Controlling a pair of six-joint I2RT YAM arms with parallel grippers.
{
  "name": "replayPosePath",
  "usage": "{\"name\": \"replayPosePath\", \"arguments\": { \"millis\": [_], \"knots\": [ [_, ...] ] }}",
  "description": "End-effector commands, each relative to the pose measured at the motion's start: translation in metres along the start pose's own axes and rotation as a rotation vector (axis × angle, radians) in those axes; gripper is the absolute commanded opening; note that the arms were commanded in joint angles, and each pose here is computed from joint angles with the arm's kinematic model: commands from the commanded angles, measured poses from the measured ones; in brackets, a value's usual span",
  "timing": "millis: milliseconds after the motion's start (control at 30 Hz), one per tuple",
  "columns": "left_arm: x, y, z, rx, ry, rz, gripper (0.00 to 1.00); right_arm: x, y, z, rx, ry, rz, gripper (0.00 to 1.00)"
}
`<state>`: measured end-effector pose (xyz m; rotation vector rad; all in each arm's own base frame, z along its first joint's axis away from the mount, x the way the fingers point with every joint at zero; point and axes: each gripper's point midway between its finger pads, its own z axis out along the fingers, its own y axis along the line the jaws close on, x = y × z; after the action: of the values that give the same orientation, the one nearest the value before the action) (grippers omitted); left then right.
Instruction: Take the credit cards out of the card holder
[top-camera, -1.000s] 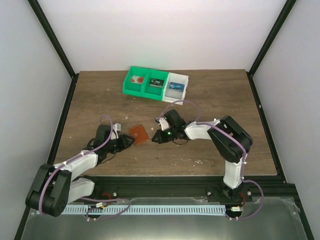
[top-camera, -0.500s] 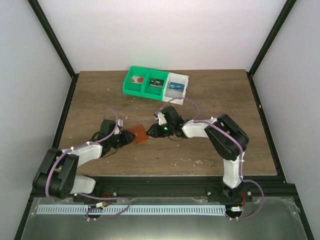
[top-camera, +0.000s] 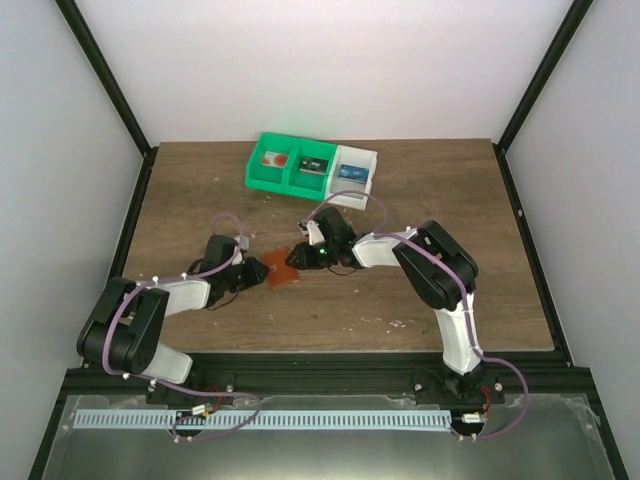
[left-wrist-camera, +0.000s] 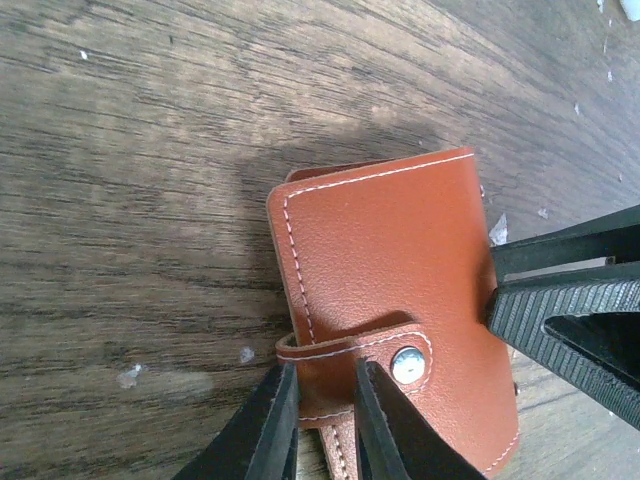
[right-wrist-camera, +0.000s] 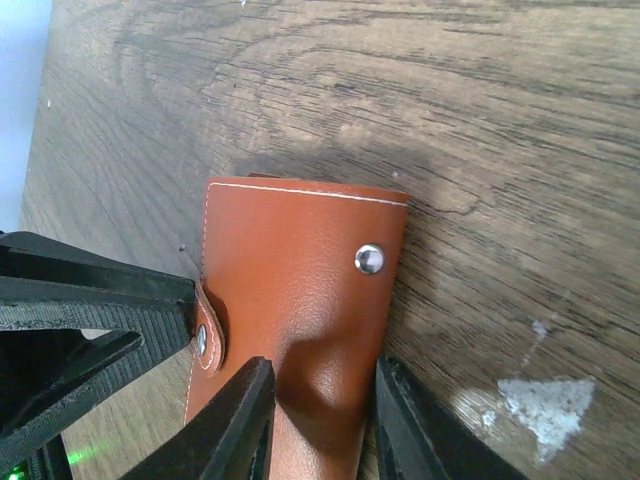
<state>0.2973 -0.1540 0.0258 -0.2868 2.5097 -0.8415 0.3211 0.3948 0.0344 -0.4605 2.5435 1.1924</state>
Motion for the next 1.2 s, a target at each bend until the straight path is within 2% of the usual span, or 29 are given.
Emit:
{"name": "replayPosePath", "arguments": {
  "millis": [0,133,200,400,533,733,1033,1167],
  "knots": [
    [0.011,-0.002,0.006,0.047,0.032,0.013,0.18,0.012,0.003,0.007,-0.012,0.037,0.001,0.26],
    [0.019,-0.007,0.004,0.082,0.056,0.004,0.17,0.012,0.009,-0.005,-0.021,0.015,0.003,0.05],
    [0.023,-0.011,0.000,0.105,0.066,-0.005,0.17,0.017,0.010,-0.013,-0.015,0.010,0.009,0.01],
    [0.025,-0.038,-0.025,0.167,0.040,0.023,0.33,0.042,0.016,-0.042,-0.013,-0.002,0.049,0.01],
    [0.031,-0.058,-0.039,0.188,0.019,0.061,0.37,0.067,0.008,-0.049,0.041,0.030,0.120,0.00],
    [0.043,-0.073,-0.040,0.167,0.036,0.127,0.38,0.085,-0.003,-0.057,0.090,0.020,0.250,0.01],
    [0.072,-0.076,-0.014,0.117,0.156,0.236,0.39,0.088,0.000,-0.057,0.080,-0.012,0.306,0.01],
    [0.082,-0.073,-0.005,0.083,0.192,0.270,0.35,0.092,-0.004,-0.057,0.076,-0.027,0.325,0.00]
  ]
}}
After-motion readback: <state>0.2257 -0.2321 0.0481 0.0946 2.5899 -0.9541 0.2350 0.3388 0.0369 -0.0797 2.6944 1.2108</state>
